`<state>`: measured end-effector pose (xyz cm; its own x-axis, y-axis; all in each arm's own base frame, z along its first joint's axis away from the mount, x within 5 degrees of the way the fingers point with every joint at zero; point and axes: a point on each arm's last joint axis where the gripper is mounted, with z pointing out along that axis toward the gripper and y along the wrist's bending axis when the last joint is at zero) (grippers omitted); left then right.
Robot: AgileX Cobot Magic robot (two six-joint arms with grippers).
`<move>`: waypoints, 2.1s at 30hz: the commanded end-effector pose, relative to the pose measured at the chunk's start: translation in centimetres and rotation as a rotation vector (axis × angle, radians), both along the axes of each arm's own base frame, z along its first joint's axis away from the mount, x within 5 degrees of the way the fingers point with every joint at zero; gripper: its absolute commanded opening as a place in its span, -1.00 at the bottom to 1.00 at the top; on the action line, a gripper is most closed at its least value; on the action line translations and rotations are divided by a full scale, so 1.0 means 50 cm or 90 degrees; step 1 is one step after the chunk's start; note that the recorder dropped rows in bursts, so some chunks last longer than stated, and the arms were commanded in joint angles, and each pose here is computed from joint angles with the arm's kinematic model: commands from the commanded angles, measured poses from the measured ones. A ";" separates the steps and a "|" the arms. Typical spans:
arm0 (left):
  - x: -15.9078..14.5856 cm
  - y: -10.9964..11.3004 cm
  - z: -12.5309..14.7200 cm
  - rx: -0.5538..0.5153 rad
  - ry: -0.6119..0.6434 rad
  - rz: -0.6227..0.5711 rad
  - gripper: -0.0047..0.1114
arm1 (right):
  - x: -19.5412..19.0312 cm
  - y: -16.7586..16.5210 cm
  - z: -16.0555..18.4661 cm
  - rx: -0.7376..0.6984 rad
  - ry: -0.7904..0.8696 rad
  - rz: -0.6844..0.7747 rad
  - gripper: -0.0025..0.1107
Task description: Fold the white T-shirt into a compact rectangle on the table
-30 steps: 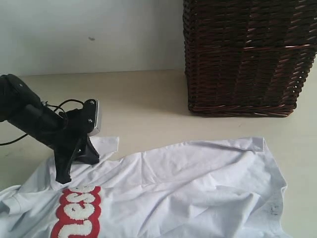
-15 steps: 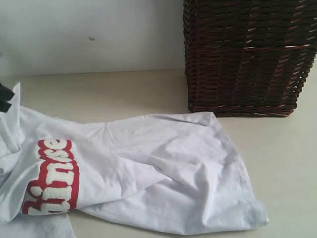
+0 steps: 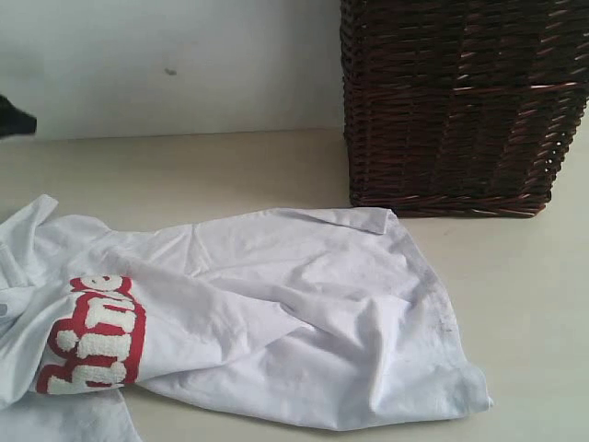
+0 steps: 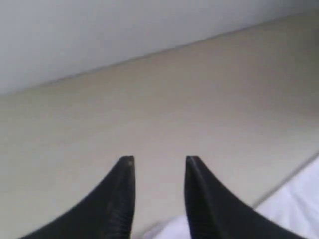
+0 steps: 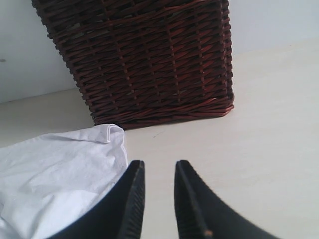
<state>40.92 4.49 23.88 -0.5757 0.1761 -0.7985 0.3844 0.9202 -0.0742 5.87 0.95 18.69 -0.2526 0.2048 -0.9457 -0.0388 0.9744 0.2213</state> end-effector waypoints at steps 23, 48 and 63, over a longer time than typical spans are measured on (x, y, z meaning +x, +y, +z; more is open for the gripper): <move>-0.193 -0.079 0.077 -0.105 0.252 -0.233 -0.91 | 0.006 -0.012 0.031 0.155 -0.109 -0.065 -0.55; -0.189 -0.078 0.068 -0.118 0.274 -0.221 -0.91 | -0.002 -0.041 0.136 -0.186 -0.289 -0.144 -0.55; -0.171 -0.070 0.020 -0.113 0.318 -0.219 -0.91 | 0.206 0.067 0.256 -0.074 0.460 0.463 -0.55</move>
